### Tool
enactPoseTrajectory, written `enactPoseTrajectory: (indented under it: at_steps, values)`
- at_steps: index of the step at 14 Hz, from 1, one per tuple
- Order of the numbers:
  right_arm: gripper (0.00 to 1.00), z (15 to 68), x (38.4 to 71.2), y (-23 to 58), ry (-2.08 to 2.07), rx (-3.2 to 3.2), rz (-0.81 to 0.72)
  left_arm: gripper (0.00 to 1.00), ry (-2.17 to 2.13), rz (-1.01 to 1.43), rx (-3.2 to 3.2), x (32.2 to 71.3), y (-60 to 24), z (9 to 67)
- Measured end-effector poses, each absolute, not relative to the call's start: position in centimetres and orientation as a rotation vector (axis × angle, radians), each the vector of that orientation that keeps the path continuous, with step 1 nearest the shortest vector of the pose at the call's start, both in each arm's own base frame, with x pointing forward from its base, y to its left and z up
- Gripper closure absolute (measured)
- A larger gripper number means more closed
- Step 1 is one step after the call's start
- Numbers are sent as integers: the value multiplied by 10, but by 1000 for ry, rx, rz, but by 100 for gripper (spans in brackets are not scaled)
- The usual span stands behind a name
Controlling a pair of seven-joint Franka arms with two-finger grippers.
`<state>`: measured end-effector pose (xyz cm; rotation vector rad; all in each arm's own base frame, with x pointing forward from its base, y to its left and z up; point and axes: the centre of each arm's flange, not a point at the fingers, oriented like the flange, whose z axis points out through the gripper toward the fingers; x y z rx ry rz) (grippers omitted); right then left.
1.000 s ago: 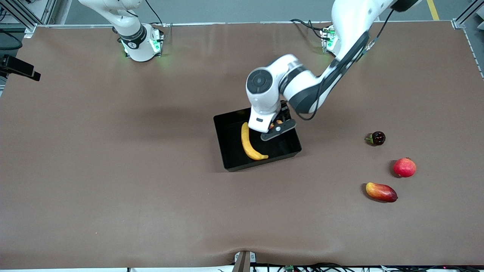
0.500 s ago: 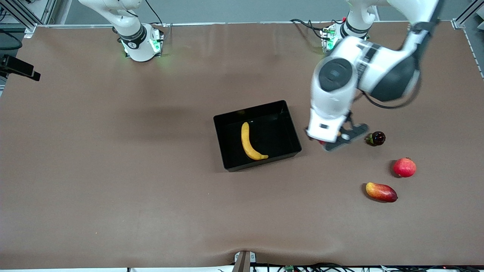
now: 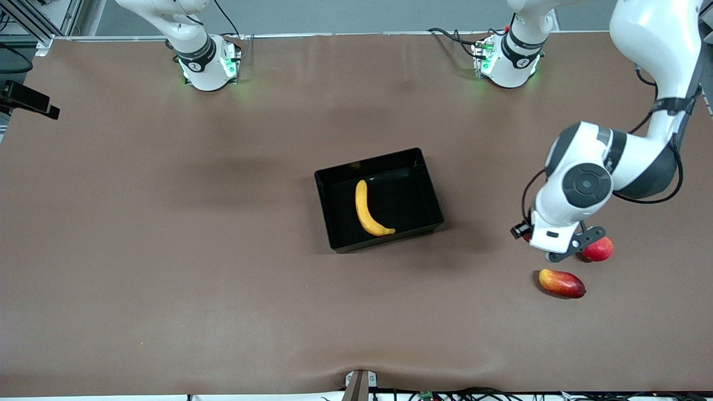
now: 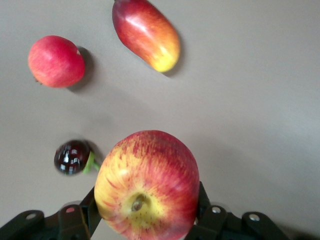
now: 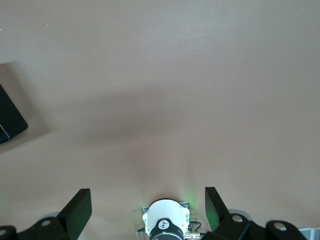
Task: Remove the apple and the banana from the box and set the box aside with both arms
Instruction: 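Carry the apple with the left gripper beside the red apple, then lower the apple onto the table and open the left gripper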
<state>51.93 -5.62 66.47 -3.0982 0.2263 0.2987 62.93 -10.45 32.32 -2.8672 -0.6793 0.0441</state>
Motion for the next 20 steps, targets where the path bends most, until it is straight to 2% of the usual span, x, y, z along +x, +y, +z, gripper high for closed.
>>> enactPoseTrajectory:
  at_steps: [11,16,18,19,20]
  values:
    - [0,665,519,-57,229,-3098,299,27,-557,-59,-2916,615,9,205]
    - [0,665,519,-57,229,-3098,298,27,-535,-56,-2930,612,12,199]
    - [0,665,519,-57,230,-3098,298,12,-497,-62,-2937,613,11,202]
    - [0,665,520,-57,230,-3098,295,1,-496,-79,-2935,616,12,208]
    - [0,664,520,-58,231,-3099,293,0,-495,-106,-2929,619,13,219]
